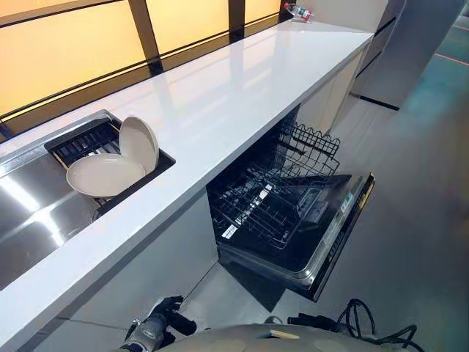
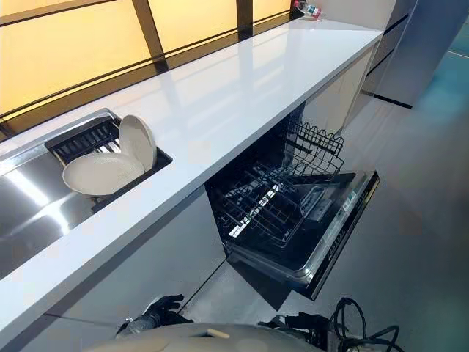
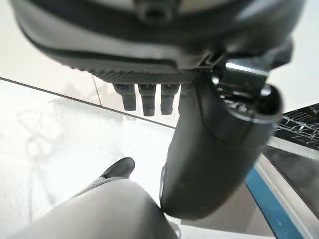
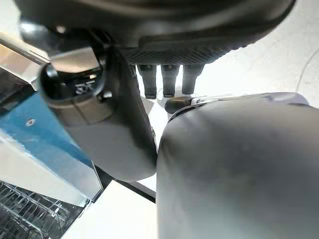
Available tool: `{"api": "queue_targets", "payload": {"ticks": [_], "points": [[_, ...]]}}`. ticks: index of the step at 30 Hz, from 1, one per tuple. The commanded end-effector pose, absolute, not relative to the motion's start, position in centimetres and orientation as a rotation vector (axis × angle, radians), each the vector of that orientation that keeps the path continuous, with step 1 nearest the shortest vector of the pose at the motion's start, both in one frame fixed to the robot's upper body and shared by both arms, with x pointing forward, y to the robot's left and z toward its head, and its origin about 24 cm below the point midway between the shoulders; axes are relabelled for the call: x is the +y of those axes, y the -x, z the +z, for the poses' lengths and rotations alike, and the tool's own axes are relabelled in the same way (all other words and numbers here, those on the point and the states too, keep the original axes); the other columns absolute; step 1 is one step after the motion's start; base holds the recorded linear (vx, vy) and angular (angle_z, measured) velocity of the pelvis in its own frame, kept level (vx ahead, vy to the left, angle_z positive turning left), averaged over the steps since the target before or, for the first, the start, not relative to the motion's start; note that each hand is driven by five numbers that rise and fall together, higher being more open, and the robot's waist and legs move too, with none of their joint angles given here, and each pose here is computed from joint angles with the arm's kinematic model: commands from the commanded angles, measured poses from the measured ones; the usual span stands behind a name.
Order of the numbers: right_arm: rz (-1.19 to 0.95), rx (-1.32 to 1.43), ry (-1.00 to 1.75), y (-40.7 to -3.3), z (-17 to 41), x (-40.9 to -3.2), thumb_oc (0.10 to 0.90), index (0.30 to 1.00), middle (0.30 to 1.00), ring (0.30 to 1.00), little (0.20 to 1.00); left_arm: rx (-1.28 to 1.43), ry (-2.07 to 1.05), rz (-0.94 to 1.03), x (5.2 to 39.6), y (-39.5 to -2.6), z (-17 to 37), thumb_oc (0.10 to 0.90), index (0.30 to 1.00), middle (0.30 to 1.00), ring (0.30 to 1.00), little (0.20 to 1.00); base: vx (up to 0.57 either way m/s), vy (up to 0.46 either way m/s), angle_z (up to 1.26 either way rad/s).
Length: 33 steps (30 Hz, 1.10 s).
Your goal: Pick up plates and place into dishwasher.
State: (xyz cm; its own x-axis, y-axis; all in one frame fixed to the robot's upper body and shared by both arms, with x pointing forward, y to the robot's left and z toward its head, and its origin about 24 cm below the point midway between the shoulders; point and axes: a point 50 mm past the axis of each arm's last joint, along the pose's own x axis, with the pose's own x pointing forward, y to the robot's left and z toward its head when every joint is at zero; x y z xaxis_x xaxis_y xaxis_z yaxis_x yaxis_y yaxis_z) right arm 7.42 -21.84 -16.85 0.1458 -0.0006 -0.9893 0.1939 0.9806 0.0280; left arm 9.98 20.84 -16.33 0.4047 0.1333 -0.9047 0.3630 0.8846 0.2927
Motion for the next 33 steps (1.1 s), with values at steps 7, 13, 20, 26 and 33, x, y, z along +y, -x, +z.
{"api": "queue_targets", "payload": {"ticks": [7, 13, 20, 26, 33], "points": [[-0.047, 1.524, -0.143, -5.5, -17.4, -20.1, 0.800, 0.900, 0.900, 0.900, 0.900, 1.153, -0.431, -0.271, 18.7, -11.6, -16.3, 0.800, 0.900, 0.900, 0.900, 0.900, 0.01, 0.024, 0.02], [-0.019, 1.523, -0.112, -6.0, -17.3, -20.6, 0.800, 0.900, 0.900, 0.900, 0.900, 1.127, -0.259, -0.494, 17.1, -13.3, -15.6, 0.800, 0.900, 0.900, 0.900, 0.900, 0.00, 0.002, -0.01], [-0.017, 1.516, -0.089, -6.7, -16.9, -21.7, 0.800, 0.900, 0.900, 0.900, 0.900, 0.885, -0.028, -0.642, 14.7, -19.2, -11.9, 0.800, 0.900, 0.900, 0.900, 0.900, 0.00, 0.012, -0.03], [-0.043, 1.502, -0.101, -6.4, -16.9, -22.0, 0.800, 0.900, 0.900, 0.900, 0.900, 0.672, 0.225, -0.908, 10.9, -22.6, -5.9, 0.800, 0.900, 0.900, 0.900, 0.900, 0.00, 0.000, 0.00], [-0.067, 1.492, -0.134, -6.4, -17.1, -20.8, 0.800, 0.900, 0.900, 0.900, 0.900, 0.477, 0.424, -1.170, 6.2, -23.1, 3.3, 0.800, 0.900, 0.900, 0.900, 0.900, -0.01, -0.009, 0.01]]}}
